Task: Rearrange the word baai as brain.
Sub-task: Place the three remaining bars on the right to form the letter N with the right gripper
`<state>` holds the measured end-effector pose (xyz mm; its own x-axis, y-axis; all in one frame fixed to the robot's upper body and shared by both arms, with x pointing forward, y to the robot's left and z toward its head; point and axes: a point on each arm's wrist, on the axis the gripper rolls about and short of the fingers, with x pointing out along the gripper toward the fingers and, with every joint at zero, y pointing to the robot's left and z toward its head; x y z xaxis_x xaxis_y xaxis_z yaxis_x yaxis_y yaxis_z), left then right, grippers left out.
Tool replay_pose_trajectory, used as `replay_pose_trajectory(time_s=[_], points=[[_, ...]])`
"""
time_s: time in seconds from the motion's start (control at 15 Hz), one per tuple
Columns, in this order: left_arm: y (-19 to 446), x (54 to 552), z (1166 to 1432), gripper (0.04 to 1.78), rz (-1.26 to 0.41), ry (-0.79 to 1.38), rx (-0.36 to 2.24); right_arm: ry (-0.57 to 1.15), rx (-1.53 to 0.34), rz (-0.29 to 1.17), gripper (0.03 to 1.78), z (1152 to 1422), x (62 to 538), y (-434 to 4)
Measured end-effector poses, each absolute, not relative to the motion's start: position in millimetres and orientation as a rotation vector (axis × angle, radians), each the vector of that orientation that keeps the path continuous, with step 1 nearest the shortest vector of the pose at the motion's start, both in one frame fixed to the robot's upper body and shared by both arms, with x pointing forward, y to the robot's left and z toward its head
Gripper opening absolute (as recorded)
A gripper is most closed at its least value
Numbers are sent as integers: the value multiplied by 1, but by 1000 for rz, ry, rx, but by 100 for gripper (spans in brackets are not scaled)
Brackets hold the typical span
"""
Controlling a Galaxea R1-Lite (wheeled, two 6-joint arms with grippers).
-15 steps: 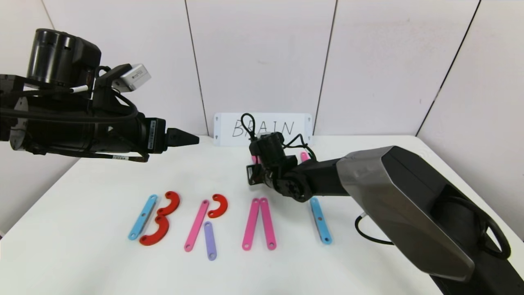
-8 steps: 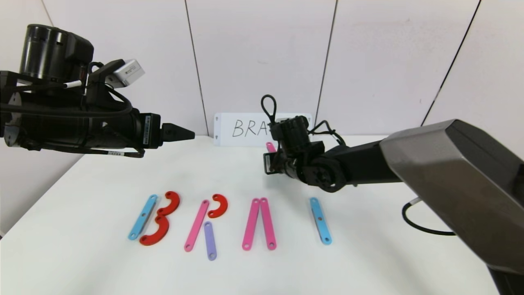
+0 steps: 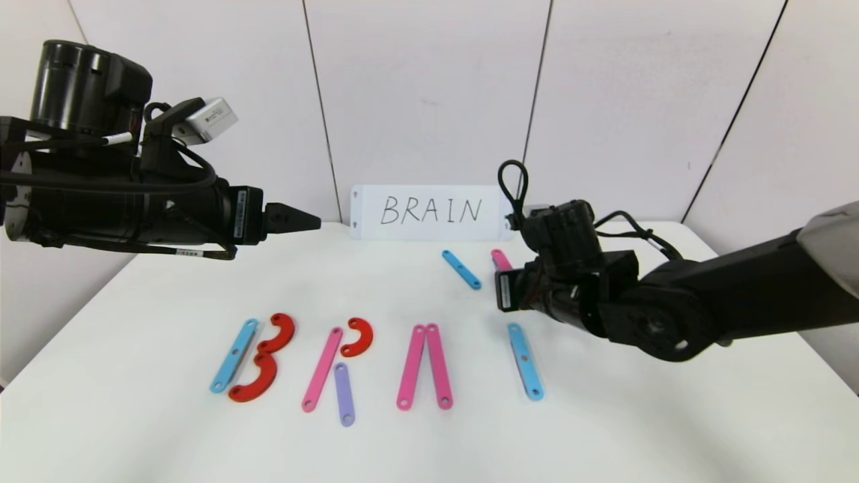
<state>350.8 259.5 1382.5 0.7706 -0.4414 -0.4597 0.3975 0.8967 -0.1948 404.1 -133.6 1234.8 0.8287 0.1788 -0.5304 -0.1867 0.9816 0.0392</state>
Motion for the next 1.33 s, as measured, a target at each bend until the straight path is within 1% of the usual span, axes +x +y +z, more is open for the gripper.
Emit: replay_pose_trajectory(time_s=[0.2,0.33,0.67,1.33], points=[[259,350,1383,174,-457,520,-88,560,1,150,31,1223,383,-148],[259,350,1383,174,-459,520,-87,599,43,114,31,1212,373,-155],[258,351,1381,174,-461,526,-86,675,80,44,31,1191,358,-168],[256,351,1380,174,-468,529,-85,709,78,-27,31,1176,351,-187]])
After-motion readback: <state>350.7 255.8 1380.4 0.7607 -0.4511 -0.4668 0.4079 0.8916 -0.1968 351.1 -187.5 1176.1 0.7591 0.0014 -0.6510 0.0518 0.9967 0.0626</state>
